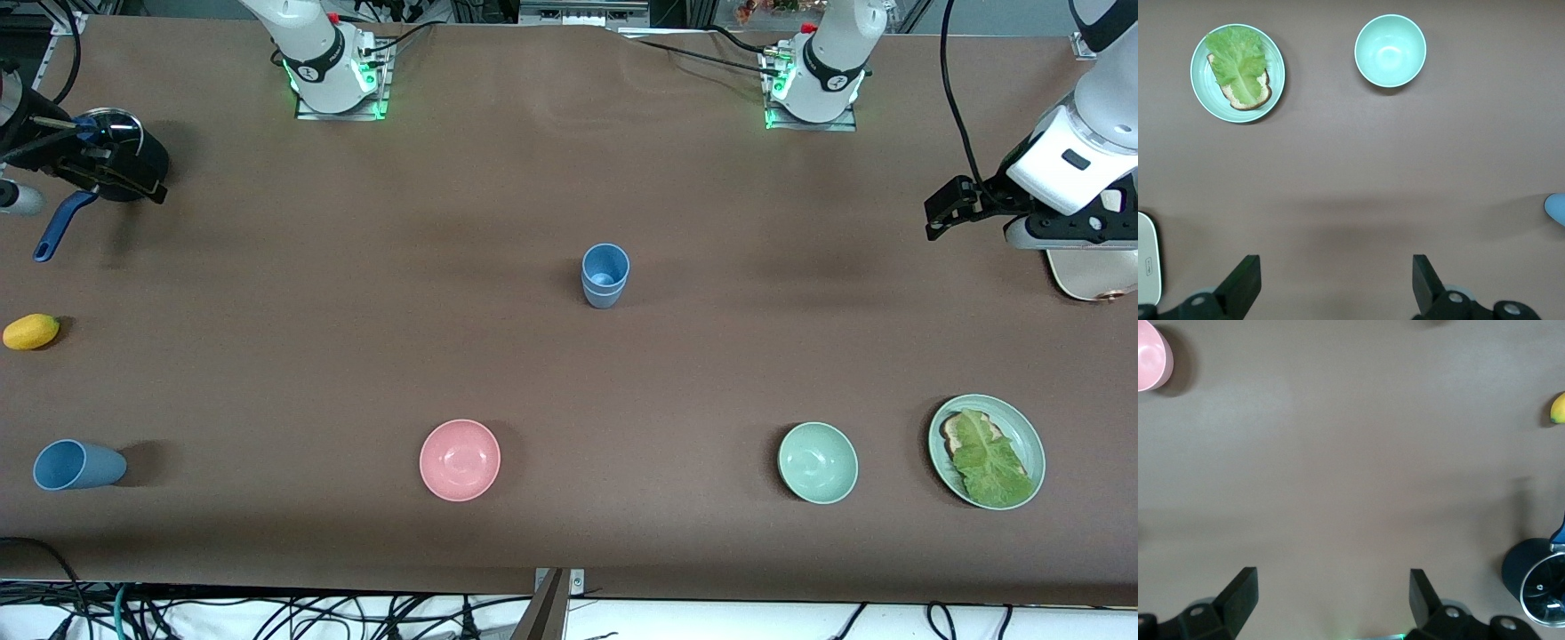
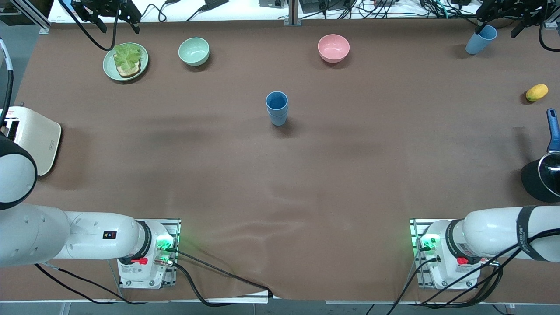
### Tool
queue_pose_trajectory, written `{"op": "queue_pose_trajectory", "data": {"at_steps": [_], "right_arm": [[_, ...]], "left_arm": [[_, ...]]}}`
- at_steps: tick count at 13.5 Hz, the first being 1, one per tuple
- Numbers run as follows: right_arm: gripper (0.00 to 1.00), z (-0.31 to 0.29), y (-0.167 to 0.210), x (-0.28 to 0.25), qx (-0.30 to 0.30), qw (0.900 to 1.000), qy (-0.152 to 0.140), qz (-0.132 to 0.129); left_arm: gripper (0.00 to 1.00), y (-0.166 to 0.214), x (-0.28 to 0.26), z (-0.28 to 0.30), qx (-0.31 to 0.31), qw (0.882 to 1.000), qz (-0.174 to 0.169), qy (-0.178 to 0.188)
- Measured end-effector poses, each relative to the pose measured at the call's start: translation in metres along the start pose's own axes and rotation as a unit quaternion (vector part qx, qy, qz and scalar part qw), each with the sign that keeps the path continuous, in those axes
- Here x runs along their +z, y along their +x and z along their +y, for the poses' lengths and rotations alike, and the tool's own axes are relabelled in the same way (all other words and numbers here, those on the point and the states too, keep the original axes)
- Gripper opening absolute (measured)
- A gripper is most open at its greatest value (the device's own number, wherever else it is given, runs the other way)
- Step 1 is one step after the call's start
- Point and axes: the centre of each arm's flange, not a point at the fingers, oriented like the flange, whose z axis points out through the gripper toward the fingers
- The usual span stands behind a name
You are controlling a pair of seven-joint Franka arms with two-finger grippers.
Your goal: Stack blue cups with both arms
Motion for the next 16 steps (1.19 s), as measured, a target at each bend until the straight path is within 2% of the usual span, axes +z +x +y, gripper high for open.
{"op": "queue_pose_trajectory", "data": {"at_steps": [16], "right_arm": [[1.00,-0.0023,0.0050,-0.0022,-0.001,1.000,0.001,0.006]], "left_arm": [[1.00,-0.0001,-0.0018,0.0007,0.001,1.000,0.002,0.000]]}}
